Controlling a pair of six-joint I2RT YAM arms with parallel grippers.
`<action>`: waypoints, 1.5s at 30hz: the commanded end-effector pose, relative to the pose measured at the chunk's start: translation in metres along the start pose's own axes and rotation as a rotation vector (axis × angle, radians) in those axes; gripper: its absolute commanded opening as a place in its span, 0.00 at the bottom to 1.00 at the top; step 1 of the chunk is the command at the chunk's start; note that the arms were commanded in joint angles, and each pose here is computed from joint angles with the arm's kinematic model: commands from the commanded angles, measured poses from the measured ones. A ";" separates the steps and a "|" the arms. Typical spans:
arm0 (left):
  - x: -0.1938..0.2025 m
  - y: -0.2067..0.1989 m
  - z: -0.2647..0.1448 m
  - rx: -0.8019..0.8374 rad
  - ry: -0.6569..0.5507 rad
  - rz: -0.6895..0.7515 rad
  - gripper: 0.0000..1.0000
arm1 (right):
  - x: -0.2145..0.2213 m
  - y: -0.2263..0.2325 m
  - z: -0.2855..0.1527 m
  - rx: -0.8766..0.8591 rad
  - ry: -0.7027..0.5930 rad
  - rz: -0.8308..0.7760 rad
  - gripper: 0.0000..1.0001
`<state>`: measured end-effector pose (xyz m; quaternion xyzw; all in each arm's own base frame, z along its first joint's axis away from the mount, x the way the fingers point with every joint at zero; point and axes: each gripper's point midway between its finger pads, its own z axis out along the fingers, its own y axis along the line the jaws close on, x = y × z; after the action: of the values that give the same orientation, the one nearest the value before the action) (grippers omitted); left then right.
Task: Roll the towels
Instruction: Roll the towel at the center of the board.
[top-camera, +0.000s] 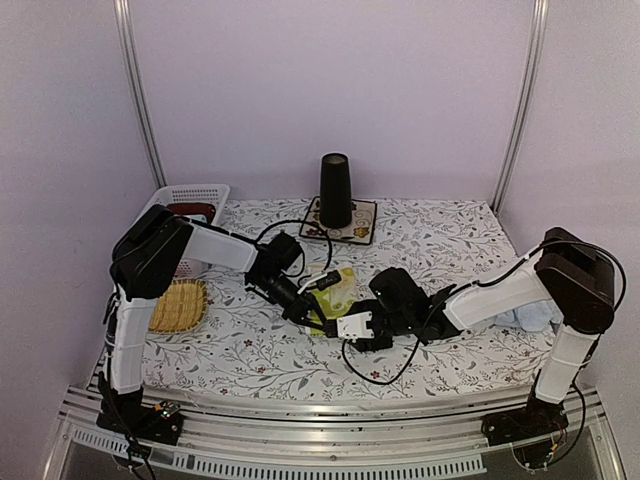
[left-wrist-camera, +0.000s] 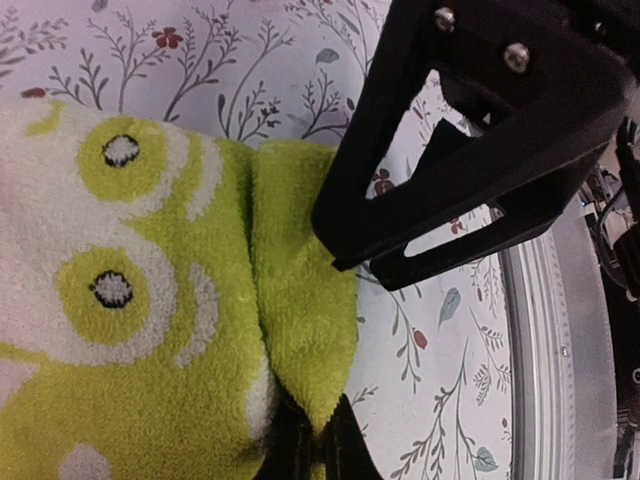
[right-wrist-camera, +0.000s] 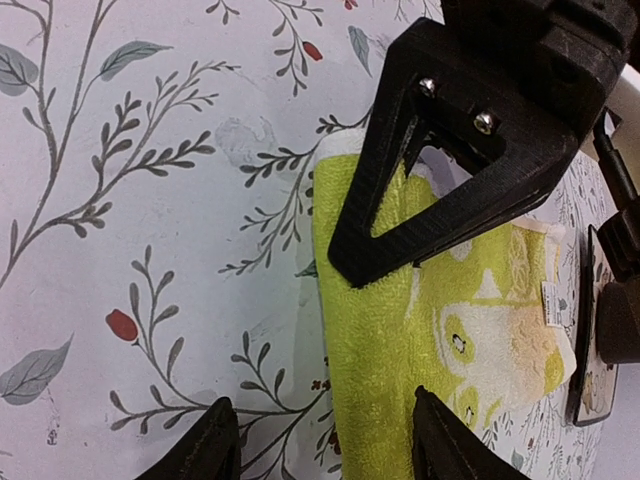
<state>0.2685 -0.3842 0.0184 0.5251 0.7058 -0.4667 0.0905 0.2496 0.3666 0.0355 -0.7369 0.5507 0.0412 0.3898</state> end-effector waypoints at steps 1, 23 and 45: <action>0.002 0.002 -0.001 0.019 -0.003 -0.039 0.00 | -0.006 -0.023 0.012 0.091 0.026 0.015 0.58; -0.005 -0.003 -0.015 -0.050 0.007 0.021 0.32 | 0.000 -0.001 0.027 -0.034 0.061 0.127 0.03; 0.021 -0.043 -0.115 -0.752 -0.053 0.573 0.70 | -0.015 0.037 0.022 -0.492 0.054 0.518 0.02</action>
<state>0.2546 -0.2948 0.0800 0.5948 0.6996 -0.2307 0.3218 0.2444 0.3974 0.0239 -0.6785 0.6652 0.1741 0.2584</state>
